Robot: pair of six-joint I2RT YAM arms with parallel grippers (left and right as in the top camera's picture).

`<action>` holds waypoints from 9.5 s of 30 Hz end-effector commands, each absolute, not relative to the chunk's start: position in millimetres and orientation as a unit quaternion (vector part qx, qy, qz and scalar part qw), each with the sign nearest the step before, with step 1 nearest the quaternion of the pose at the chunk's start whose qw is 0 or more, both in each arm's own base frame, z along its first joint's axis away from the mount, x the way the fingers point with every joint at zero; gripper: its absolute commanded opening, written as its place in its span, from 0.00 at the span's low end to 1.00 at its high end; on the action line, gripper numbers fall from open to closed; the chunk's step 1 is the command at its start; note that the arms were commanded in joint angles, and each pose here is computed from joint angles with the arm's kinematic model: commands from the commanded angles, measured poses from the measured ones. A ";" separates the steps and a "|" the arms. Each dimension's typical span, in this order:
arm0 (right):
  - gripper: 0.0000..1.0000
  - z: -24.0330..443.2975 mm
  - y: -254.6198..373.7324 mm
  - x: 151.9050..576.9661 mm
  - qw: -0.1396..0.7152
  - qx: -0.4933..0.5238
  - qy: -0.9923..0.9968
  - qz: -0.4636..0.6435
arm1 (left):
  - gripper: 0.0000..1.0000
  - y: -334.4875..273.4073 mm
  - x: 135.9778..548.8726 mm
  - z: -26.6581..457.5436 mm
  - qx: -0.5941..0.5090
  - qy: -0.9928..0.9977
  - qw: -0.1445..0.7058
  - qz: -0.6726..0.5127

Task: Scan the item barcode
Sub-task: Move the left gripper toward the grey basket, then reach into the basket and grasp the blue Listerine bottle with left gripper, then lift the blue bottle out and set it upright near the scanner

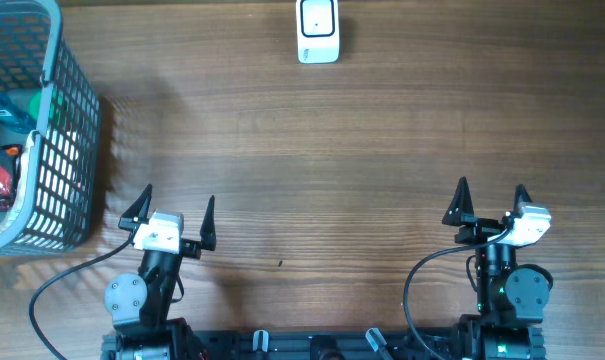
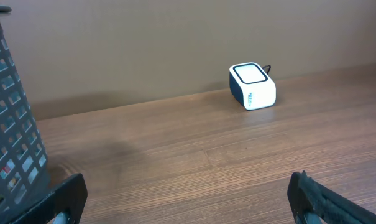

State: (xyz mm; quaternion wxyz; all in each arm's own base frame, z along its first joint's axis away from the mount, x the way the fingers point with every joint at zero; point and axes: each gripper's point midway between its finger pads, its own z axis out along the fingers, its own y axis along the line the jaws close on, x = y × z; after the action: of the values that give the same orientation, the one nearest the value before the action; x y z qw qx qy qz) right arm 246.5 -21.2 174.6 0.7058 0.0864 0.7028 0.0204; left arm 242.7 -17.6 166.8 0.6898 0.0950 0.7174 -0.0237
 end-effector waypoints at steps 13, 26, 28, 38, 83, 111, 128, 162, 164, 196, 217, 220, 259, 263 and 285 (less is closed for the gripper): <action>1.00 175.5 -17.5 246.6 0.708 0.072 0.703 0.020 | 1.00 -17.5 243.2 167.7 0.093 0.713 0.694 -0.023; 1.00 175.5 -17.5 246.6 0.708 0.072 0.703 0.020 | 1.00 -35.4 230.7 212.4 0.079 0.695 0.707 -0.106; 1.00 175.5 -17.5 246.6 0.708 0.072 0.703 0.020 | 1.00 -35.8 227.7 223.3 0.066 0.703 0.698 -0.119; 1.00 175.5 -17.4 246.6 0.708 0.072 0.703 0.021 | 1.00 -80.2 201.4 290.6 0.090 0.661 0.685 -0.295; 1.00 175.6 -17.5 246.6 0.708 0.072 0.703 0.020 | 1.00 251.4 343.7 369.0 -0.523 0.735 0.430 0.036; 1.00 175.4 -17.5 246.6 0.707 0.072 0.703 0.020 | 1.00 340.8 436.7 233.8 -0.552 0.734 0.384 0.094; 1.00 175.6 -17.5 246.6 0.708 0.072 0.703 0.020 | 1.00 363.2 467.3 156.2 -0.556 0.742 0.362 0.099; 1.00 175.4 -17.4 246.6 0.707 0.072 0.703 0.021 | 0.82 380.4 455.4 121.0 -0.571 0.740 0.331 0.127; 1.00 175.4 -17.5 246.6 0.707 0.072 0.703 0.021 | 0.70 383.9 453.8 118.7 -0.574 0.738 0.330 0.128; 1.00 175.2 -17.4 246.6 0.707 0.072 0.703 0.021 | 0.14 366.9 429.1 232.3 -0.565 0.714 0.394 0.126; 1.00 175.2 -17.4 246.6 0.707 0.072 0.703 0.021 | 0.24 241.4 388.1 410.4 -0.466 0.713 0.521 -0.064; 1.00 175.2 -17.4 246.6 0.707 0.072 0.703 0.021 | 0.24 211.9 394.0 422.8 -0.436 0.721 0.527 -0.110; 1.00 175.2 -17.5 246.6 0.707 0.072 0.703 0.020 | 0.25 -147.0 420.4 227.4 -0.039 0.960 0.256 -0.104; 1.00 175.2 -17.5 246.6 0.707 0.072 0.703 0.020 | 0.25 -173.0 415.3 191.4 0.004 0.963 0.249 -0.103; 1.00 175.2 -17.5 246.6 0.707 0.072 0.703 0.020 | 0.39 -169.9 413.2 103.0 0.063 0.959 0.276 0.016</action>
State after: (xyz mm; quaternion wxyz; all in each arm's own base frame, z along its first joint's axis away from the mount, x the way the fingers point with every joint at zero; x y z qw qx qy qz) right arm 246.5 -21.1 174.0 0.7049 0.0862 0.7038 0.0203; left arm 410.5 -166.7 107.7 0.2720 0.0575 0.9606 0.0035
